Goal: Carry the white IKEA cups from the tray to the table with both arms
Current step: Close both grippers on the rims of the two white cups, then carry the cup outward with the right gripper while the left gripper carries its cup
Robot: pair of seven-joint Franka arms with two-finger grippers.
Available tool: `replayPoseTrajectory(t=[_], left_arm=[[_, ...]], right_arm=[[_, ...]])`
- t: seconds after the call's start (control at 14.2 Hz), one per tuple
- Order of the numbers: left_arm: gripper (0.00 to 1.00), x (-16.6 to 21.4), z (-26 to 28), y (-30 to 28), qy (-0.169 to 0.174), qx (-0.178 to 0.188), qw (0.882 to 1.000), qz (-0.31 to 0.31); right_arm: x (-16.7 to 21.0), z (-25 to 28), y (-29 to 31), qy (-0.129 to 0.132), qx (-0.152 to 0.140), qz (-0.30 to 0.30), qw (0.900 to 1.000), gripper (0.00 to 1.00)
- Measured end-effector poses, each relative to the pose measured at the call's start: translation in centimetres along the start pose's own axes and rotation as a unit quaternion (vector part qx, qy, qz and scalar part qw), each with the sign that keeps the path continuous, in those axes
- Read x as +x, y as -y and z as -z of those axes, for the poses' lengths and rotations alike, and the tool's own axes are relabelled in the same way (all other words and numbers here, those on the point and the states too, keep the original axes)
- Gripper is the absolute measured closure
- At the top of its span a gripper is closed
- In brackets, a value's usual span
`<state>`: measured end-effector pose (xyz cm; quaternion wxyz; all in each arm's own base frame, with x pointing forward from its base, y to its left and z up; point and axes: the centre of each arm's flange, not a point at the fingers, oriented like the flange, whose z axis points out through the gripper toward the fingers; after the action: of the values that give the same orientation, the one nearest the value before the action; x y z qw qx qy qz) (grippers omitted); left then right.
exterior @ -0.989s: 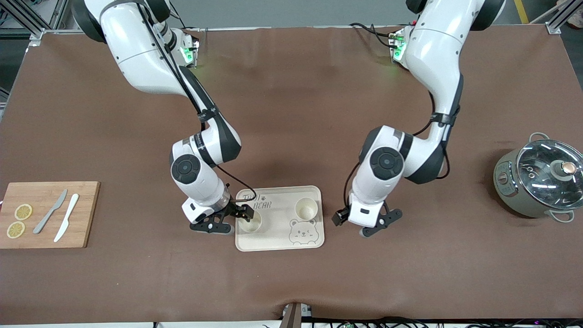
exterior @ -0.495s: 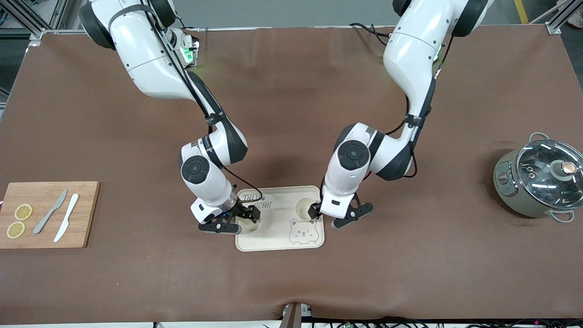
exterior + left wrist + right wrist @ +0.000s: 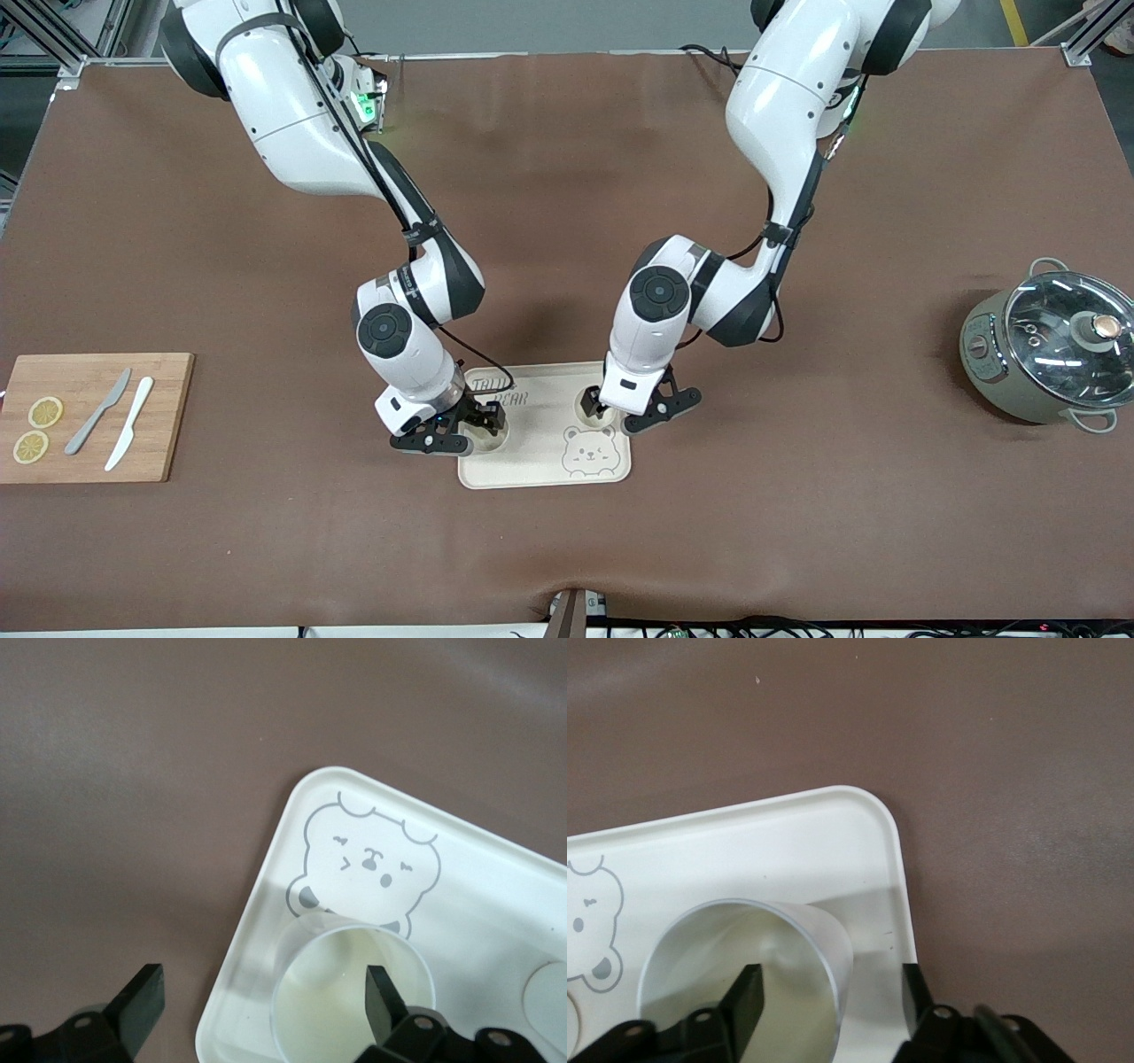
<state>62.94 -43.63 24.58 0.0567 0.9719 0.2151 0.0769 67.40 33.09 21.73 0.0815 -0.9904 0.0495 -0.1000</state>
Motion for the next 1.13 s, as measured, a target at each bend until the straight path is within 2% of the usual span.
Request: replayPoseTrajectory(t=[0.14, 0.35, 0.42, 0.64, 0.85, 1.06, 1.13], left_arm=[[0.00, -1.0, -1.1, -0.2, -0.001, 0.009, 1.000, -0.008], [0.00, -1.9, -2.0, -0.4, -0.006, 0.017, 1.000, -0.017], [0.06, -1.8, -1.9, -0.4, -0.007, 0.017, 1.000, -0.017], [0.41, -1.4, -1.7, -0.3, -0.010, 0.016, 1.000, -0.015], [0.72, -1.2, -1.6, -0.4, -0.012, 0.015, 1.000, -0.014], [0.97, -0.6, -1.3, -0.2, -0.018, 0.015, 1.000, -0.006], [0.97, -0.2, -1.2, 0.0, -0.022, 0.016, 1.000, -0.004]], right_arm=[[0.0, 0.0, 0.0, 0.000, 0.000, 0.000, 1.000, 0.56], [0.1, 0.0, -0.1, -0.001, -0.001, 0.000, 1.000, 0.90], [0.1, 0.0, -0.1, -0.001, -0.001, 0.000, 1.000, 0.97], [0.1, 0.0, -0.1, -0.001, -0.001, 0.000, 1.000, 0.96], [0.1, 0.0, -0.1, -0.001, -0.001, 0.000, 1.000, 0.96], [0.2, 0.2, 0.1, 0.000, -0.001, 0.000, 1.000, 0.96], [0.4, 0.6, 0.2, 0.004, -0.002, 0.000, 1.000, 0.96]])
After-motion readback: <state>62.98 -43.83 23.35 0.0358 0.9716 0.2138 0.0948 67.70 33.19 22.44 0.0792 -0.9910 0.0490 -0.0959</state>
